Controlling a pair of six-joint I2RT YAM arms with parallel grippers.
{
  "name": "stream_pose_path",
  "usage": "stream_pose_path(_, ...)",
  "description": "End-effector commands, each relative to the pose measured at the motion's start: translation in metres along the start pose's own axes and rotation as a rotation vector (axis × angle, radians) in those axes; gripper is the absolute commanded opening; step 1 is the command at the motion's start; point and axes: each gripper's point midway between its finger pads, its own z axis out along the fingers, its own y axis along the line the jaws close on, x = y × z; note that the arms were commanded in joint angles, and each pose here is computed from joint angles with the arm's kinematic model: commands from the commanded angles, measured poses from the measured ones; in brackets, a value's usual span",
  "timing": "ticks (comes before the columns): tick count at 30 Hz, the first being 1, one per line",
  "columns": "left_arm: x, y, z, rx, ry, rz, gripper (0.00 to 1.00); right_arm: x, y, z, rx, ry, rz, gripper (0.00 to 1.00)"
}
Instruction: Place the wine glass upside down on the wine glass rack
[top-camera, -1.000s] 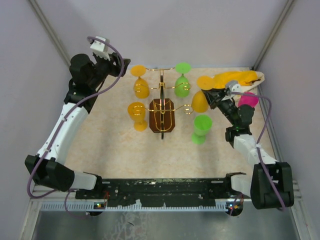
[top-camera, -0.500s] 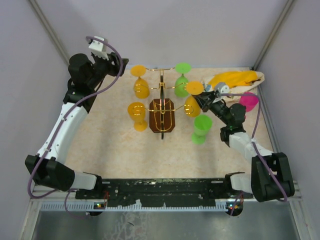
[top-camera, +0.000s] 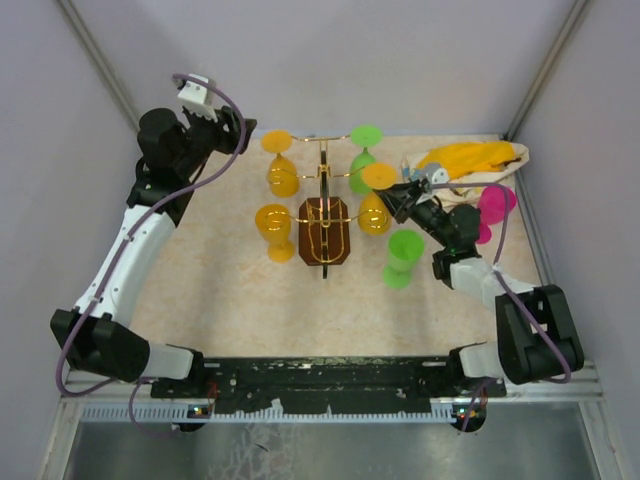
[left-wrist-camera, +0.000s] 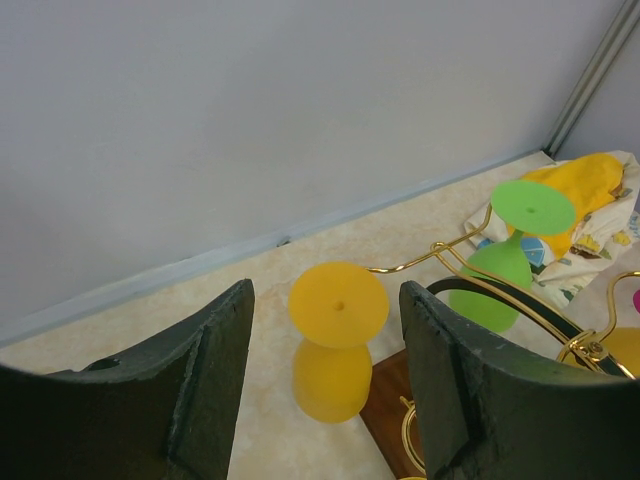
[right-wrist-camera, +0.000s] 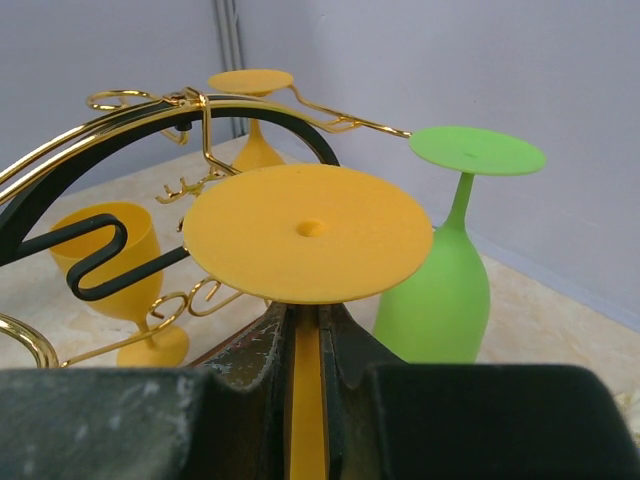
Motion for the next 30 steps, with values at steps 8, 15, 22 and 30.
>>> stream_pose_path(8, -0.004, 0.003, 0.002, 0.004, -0.019, 0.018, 0.66, -0.033, -0.001, 0.022, -0.004, -0.113, -0.051, 0.00)
stream_pose_path(15, -0.005, 0.004, 0.004, 0.003, -0.024, 0.024, 0.66, -0.028, -0.002, 0.029, 0.016, -0.102, -0.063, 0.00)
stream_pose_path(22, -0.003, 0.005, 0.004, -0.001, -0.019, 0.034, 0.66, -0.027, -0.004, 0.037, 0.030, -0.104, -0.053, 0.00)
stream_pose_path(30, -0.001, 0.007, 0.004, -0.004, -0.017, 0.037, 0.66, -0.018, -0.016, 0.040, 0.095, -0.065, -0.019, 0.00)
